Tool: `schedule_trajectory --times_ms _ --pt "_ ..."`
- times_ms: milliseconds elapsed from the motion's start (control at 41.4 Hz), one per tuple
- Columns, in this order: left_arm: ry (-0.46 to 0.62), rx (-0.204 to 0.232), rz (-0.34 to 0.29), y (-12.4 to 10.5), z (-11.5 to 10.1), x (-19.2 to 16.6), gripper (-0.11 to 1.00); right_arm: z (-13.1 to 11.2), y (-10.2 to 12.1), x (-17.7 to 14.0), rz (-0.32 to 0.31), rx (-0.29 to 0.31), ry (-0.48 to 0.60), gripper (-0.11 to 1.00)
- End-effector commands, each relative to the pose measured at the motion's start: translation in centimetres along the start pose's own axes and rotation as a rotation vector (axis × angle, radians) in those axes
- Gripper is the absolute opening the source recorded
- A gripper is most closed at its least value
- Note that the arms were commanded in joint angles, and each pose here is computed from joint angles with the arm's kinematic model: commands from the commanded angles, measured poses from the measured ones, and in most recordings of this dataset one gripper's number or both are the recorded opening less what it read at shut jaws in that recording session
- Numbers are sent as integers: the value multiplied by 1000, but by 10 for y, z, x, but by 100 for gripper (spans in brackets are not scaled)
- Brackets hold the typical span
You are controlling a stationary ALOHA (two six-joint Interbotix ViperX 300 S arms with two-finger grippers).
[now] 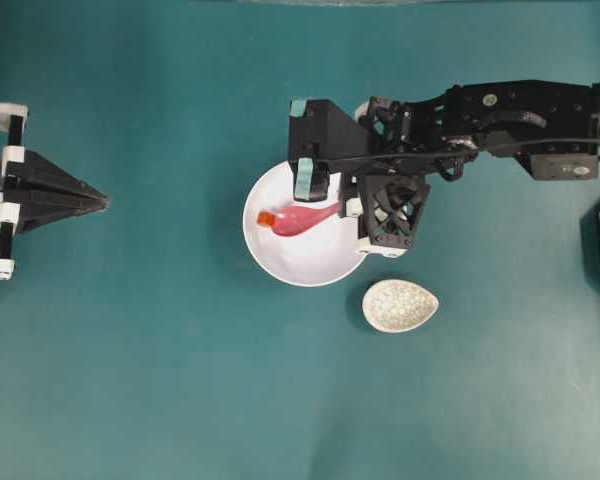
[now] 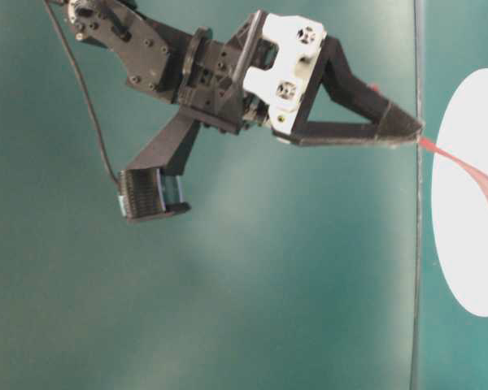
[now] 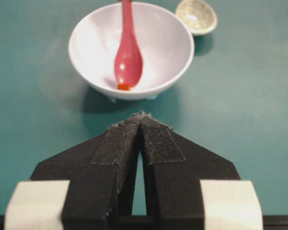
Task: Grip the spoon and scoop the red block from the bowl with right arm.
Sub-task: 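Lower the spoon bowl into the white bowl beside the red cube, then drag the spoon under the red cube and tilt it up to scoop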
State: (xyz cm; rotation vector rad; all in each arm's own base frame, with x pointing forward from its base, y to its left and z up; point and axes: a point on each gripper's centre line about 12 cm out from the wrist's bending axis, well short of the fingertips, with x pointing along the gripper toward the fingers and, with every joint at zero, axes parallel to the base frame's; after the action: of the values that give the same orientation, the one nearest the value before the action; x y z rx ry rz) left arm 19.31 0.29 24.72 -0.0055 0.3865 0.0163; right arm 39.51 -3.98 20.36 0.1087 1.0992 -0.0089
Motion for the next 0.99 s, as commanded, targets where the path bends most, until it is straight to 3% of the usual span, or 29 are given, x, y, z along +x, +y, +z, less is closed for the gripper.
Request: schedule_trajectory --times_ms 0,967 --pt "-25 3 3 1 10 0 0 14 1 -11 -1 1 -64 25" --pt "-25 -4 18 4 10 0 0 18 2 -13 -1 8 -111 25"
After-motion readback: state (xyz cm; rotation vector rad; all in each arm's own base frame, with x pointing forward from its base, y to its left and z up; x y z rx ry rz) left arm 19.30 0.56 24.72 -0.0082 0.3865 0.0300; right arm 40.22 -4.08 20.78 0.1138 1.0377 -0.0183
